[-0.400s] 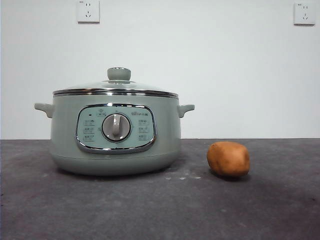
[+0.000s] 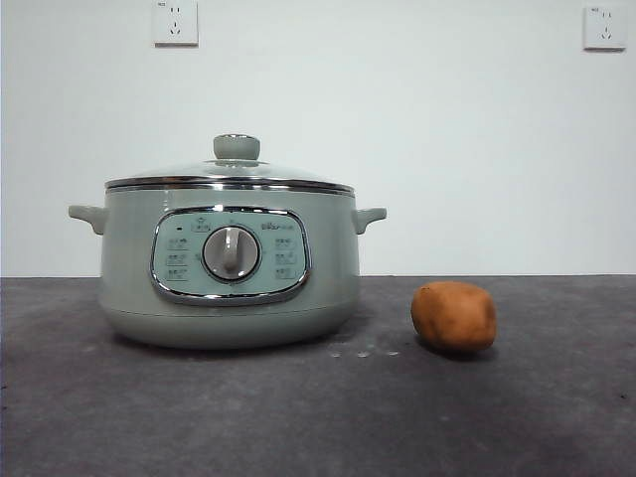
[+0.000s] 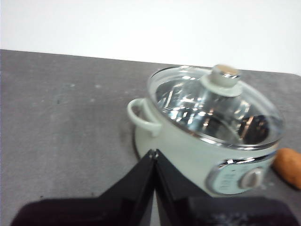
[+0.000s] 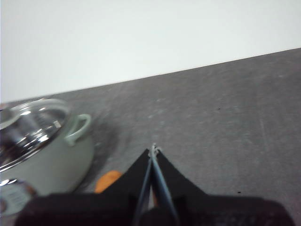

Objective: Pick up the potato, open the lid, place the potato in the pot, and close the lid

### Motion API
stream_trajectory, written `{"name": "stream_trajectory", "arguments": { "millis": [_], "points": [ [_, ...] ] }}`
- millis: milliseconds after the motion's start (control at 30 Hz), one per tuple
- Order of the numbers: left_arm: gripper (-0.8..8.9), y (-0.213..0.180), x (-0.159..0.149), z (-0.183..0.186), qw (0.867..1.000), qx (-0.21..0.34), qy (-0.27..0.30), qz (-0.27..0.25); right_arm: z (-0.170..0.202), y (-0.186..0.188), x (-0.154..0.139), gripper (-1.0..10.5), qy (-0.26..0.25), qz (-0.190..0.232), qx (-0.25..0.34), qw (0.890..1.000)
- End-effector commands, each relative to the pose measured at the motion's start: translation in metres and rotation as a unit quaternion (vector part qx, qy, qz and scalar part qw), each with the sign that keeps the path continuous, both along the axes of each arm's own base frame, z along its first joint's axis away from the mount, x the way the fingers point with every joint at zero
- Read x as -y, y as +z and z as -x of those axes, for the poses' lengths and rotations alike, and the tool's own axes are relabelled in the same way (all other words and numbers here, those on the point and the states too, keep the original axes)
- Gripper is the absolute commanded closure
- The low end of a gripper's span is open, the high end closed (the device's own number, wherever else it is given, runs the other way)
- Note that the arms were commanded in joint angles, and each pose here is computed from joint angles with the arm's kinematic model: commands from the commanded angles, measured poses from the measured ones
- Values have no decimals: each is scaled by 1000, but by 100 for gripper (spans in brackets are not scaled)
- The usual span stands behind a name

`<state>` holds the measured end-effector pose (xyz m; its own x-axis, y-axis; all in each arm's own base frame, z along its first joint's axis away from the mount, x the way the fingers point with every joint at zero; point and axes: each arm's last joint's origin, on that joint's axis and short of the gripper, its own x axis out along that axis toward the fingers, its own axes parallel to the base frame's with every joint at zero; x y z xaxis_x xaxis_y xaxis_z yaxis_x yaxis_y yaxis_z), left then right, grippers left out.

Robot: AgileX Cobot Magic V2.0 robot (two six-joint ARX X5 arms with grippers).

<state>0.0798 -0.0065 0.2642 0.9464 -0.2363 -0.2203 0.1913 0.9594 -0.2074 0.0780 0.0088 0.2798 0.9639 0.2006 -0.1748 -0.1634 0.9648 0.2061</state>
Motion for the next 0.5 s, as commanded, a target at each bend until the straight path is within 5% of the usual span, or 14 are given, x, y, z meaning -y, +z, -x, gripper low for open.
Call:
{"name": "stream_trajectory", "arguments": {
  "millis": [33,300,500],
  "points": [
    [819,16,1,2,1000,-11,-12,-2,0,23,-1,958,33,35,-12,999],
    [820,63,2,12,997,-39,-50,-33,-4,70,-4,958,95,90,-87,987],
    [820,82,4,14,996,-45,-67,-44,-8,82,-5,958,120,93,-108,982]
  ]
}}
